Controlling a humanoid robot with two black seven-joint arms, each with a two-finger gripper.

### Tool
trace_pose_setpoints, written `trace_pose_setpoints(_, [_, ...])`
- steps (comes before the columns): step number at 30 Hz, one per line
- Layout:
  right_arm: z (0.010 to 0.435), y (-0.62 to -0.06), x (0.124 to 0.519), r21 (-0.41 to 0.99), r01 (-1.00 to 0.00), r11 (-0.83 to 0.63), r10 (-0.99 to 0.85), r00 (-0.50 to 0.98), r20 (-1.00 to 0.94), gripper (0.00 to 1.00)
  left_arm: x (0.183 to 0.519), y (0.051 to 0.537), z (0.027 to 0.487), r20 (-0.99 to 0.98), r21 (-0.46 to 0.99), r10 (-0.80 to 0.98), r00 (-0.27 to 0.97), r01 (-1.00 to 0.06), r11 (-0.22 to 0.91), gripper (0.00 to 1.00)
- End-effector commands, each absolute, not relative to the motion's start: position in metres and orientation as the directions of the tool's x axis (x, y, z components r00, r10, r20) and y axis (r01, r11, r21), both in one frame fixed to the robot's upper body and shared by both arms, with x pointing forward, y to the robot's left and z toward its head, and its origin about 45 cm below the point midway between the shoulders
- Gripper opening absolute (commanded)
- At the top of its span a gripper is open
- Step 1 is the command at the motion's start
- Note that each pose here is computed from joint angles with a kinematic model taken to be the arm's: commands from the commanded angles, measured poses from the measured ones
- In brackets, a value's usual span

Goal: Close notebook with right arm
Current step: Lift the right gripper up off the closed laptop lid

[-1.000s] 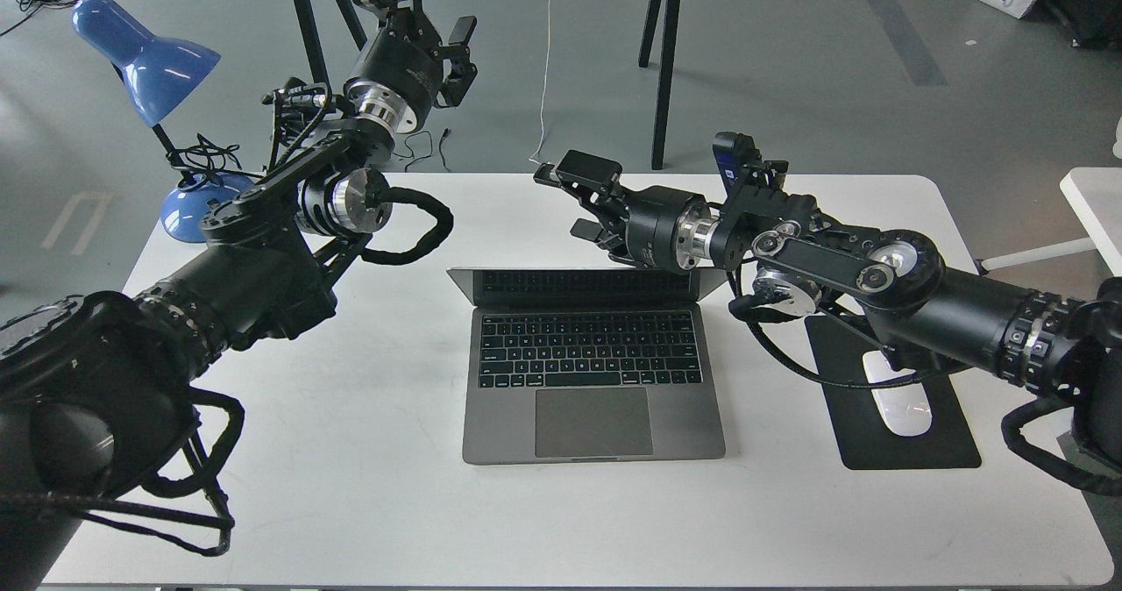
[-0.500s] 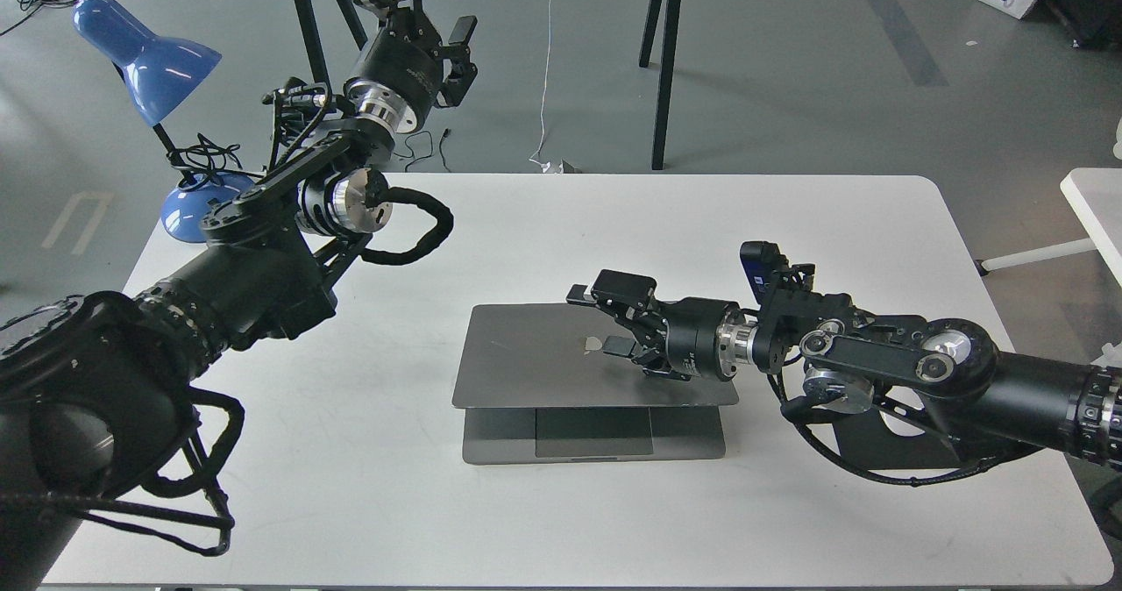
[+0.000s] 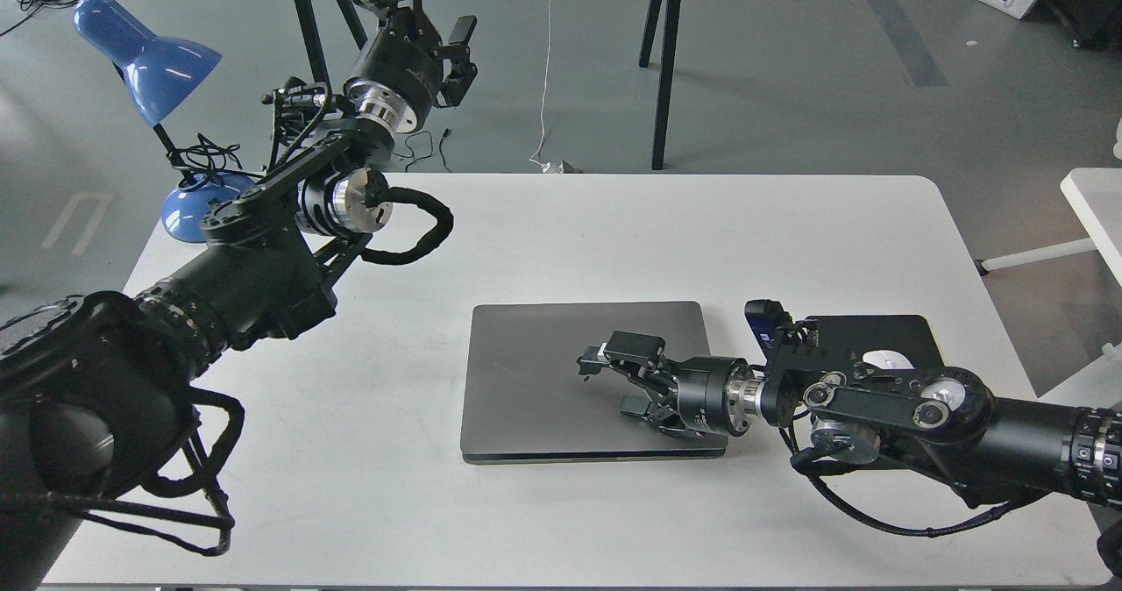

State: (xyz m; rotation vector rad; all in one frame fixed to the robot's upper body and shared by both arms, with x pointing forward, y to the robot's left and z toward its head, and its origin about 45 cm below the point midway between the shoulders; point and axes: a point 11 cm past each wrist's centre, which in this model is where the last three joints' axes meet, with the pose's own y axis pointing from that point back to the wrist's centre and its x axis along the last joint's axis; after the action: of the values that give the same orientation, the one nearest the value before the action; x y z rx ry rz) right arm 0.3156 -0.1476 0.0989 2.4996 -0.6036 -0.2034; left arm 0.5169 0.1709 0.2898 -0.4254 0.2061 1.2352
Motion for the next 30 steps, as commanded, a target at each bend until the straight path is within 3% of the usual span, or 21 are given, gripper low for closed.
trace_pose_setpoints(1, [0.093, -0.153, 0.315, 0.562, -0.386, -0.731, -0.474, 0.881, -0.011, 1.0, 0.517, 0.171, 0.289, -0.378, -0.201, 0.868, 0.323, -0.943, 0.264, 1.0])
trace_pose_setpoints(10, [0.09, -0.155, 0.314, 0.567, -0.397, -0.722, -0.485, 0.875, -0.005, 1.0, 0.517, 0.171, 0.29, -0.378, -0.202, 0.867, 0.325, -0.943, 0.265, 1.0])
trace_pose_setpoints(17, [0.116, -0.146, 0.335, 0.504, -0.435, -0.746, -0.497, 0.868, 0.015, 1.0, 0.517, 0.171, 0.29, -0.377, -0.203, 0.867, 0.324, -0.943, 0.264, 1.0])
trace_pose_setpoints(20, [0.152, -0.139, 0.364, 0.408, -0.506, -0.76, -0.54, 0.841, 0.038, 1.0, 0.517, 0.17, 0.289, -0.379, -0.201, 0.867, 0.324, -0.943, 0.265, 1.0])
trace_pose_setpoints(23, [0.213, -0.138, 0.408, 0.234, -0.622, -0.747, -0.628, 0.776, 0.057, 1.0, 0.517, 0.17, 0.289, -0.379, -0.201, 0.867, 0.324, -0.943, 0.265, 1.0])
trace_pose_setpoints(27, [0.3, -0.171, 0.461, -0.03, -0.773, -0.633, -0.774, 0.634, 0.001, 1.0, 0.517, 0.17, 0.29, -0.377, -0.202, 0.867, 0.326, -0.942, 0.266, 1.0])
trace_pose_setpoints(30, [0.336, -0.21, 0.485, -0.143, -0.847, -0.511, -0.849, 0.524, -0.068, 1.0, 0.517, 0.17, 0.289, -0.379, -0.202, 0.866, 0.326, -0.943, 0.266, 1.0])
